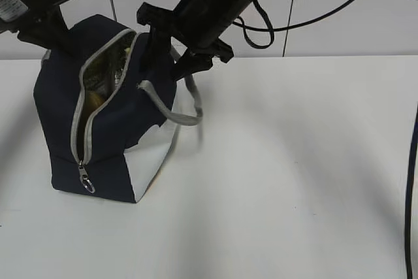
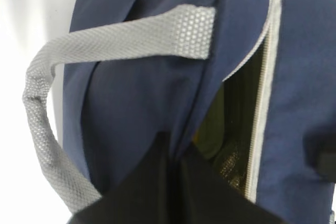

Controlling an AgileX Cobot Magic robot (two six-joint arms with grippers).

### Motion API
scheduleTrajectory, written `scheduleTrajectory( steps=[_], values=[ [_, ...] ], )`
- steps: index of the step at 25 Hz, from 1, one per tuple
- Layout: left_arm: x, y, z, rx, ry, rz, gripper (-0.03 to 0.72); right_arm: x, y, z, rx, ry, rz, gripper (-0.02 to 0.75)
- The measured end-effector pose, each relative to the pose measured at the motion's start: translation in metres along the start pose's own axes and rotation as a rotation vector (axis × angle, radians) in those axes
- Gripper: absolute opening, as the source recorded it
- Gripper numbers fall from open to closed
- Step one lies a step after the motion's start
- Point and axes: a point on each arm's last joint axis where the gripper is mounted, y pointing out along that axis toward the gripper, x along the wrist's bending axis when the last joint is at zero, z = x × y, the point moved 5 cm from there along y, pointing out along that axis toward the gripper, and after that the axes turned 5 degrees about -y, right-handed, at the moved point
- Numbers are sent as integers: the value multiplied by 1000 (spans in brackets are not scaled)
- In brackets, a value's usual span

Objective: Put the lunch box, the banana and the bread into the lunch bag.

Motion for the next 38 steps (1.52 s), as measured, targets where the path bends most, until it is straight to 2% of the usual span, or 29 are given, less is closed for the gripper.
scheduleTrajectory(
  steps=[2,4,7,9,13,18,22,27,32,38],
  values=[
    [0,0,0,0,0,0,-3,-4,7,1,7,13,-1,372],
    [0,0,0,0,0,1,-3,-5,8,0,1,15,-1,272],
    [0,0,0,0,-1,2,-3,-4,7,-2,-6,1,-3,72],
    [-1,0,0,0,-3,9,-3,-2,5,-4,-4,-26,-2,13],
    [-11,0,0,2,-26,75,-3,0,-13,-8,23,-112,61,-2],
    [-32,-2,-3,-24,-31,210,-3,5,-50,-30,-64,-227,189,-3],
    [-54,4,-5,-60,-8,253,-3,4,-68,-40,-120,-254,267,-3],
    [-76,10,-6,-105,25,272,-3,-9,-74,-41,-112,-264,368,-3],
    [-87,21,-11,-130,-3,320,-3,-20,-70,-36,-78,-262,420,-4],
    [-83,51,-13,-78,-47,332,-3,-37,-62,-21,6,-253,485,-5]
  ],
)
